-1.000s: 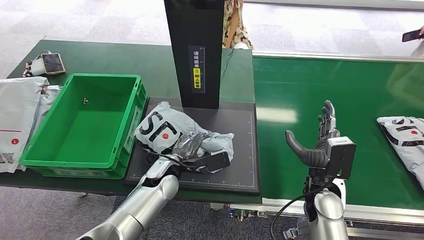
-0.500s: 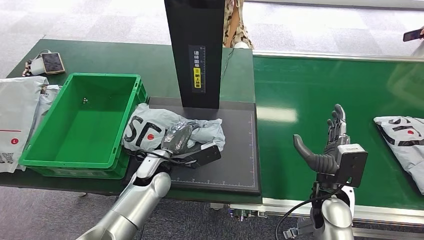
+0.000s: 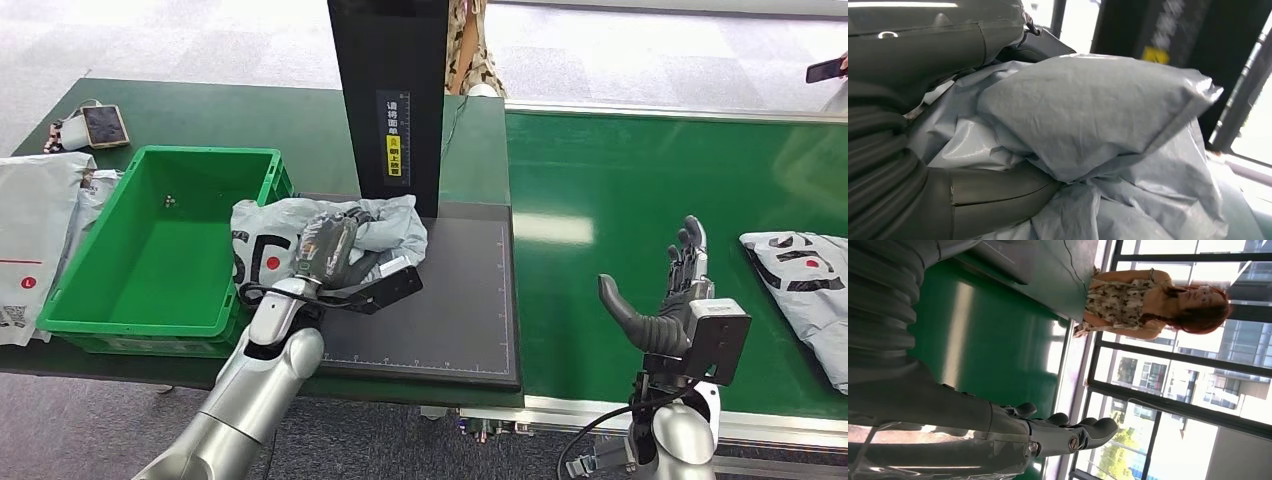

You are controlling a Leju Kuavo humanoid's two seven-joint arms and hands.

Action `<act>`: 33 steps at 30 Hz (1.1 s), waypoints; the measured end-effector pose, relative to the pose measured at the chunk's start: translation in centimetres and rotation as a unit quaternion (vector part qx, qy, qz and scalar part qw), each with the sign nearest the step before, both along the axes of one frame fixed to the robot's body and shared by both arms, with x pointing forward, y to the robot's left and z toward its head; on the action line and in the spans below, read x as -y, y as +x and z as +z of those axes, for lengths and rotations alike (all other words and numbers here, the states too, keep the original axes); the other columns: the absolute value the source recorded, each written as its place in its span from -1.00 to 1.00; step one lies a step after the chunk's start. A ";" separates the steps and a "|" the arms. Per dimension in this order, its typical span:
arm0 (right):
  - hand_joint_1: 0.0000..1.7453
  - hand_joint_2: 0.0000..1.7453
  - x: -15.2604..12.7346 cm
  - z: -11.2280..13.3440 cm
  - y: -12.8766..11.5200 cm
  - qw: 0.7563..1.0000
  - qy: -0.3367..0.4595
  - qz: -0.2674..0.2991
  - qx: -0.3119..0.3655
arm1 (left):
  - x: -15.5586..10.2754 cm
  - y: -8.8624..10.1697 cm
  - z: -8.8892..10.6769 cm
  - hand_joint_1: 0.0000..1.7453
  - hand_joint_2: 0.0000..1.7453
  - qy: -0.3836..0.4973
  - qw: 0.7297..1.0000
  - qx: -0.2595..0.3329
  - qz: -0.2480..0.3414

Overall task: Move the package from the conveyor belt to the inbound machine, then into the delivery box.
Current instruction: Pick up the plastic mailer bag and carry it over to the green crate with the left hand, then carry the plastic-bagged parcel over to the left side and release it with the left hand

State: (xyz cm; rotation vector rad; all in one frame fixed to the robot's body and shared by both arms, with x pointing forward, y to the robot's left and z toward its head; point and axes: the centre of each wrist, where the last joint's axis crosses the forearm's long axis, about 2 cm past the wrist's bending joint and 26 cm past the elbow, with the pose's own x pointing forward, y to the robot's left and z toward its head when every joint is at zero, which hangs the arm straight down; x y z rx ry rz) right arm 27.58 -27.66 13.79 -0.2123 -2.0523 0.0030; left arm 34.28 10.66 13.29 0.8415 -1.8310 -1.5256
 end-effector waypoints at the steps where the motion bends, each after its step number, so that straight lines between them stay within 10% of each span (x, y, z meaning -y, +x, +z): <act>1: -1.00 1.00 0.1 -0.1 -0.1 1.000 0.000 -0.001 0.000 | -0.4 0.3 0.4 1.00 1.00 0.002 1.000 0.011 0.012; 9: -1.00 1.00 0.4 -0.2 -0.2 1.000 0.000 -0.005 -0.001 | -2.7 1.8 1.7 1.00 1.00 0.006 0.996 0.049 0.069; 14: -1.00 1.00 0.8 -0.4 -0.4 1.000 -0.005 0.000 -0.026 | -15.5 7.5 7.2 1.00 1.00 -0.040 0.939 0.205 0.274; 33: -1.00 1.00 -2.2 -4.6 -0.6 0.978 -0.034 0.111 -0.172 | -20.1 7.4 4.5 1.00 1.00 -0.040 0.893 0.162 0.419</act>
